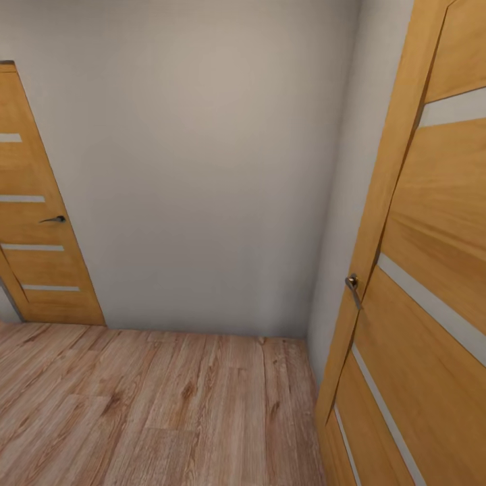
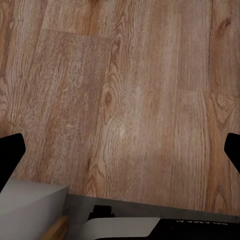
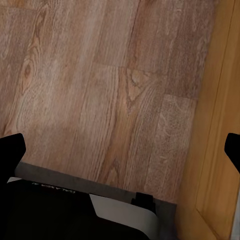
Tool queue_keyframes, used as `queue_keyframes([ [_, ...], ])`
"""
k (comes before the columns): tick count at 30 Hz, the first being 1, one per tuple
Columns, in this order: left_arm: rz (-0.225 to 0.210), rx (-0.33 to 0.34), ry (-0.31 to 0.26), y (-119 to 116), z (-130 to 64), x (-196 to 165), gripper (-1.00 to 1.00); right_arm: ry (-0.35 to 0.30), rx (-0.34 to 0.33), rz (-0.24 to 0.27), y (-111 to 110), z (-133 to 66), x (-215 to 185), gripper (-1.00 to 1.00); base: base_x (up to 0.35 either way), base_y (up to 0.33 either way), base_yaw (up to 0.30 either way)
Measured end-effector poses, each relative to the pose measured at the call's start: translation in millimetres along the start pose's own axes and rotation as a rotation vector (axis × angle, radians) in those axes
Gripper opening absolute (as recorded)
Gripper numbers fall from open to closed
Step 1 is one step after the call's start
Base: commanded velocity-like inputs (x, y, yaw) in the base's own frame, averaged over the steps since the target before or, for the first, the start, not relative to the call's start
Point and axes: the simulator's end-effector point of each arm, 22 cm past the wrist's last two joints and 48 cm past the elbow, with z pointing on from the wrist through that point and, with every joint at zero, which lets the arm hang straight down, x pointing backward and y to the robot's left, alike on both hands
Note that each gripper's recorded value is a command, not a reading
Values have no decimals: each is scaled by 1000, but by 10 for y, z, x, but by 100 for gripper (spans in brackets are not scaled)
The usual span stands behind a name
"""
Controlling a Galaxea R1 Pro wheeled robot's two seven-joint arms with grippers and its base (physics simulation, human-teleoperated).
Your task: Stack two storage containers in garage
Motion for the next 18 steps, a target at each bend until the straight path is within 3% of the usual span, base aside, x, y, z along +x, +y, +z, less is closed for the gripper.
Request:
queue_keyframes([
  [9, 0, 0, 0, 0, 0, -2, 100, -1, -1, 1, -2, -1, -4, 100, 20, 0, 0],
  [18, 0, 0, 0, 0, -3, 3, 100, -1, -1, 1, 3, -2, -1, 100, 203, 0, 0],
])
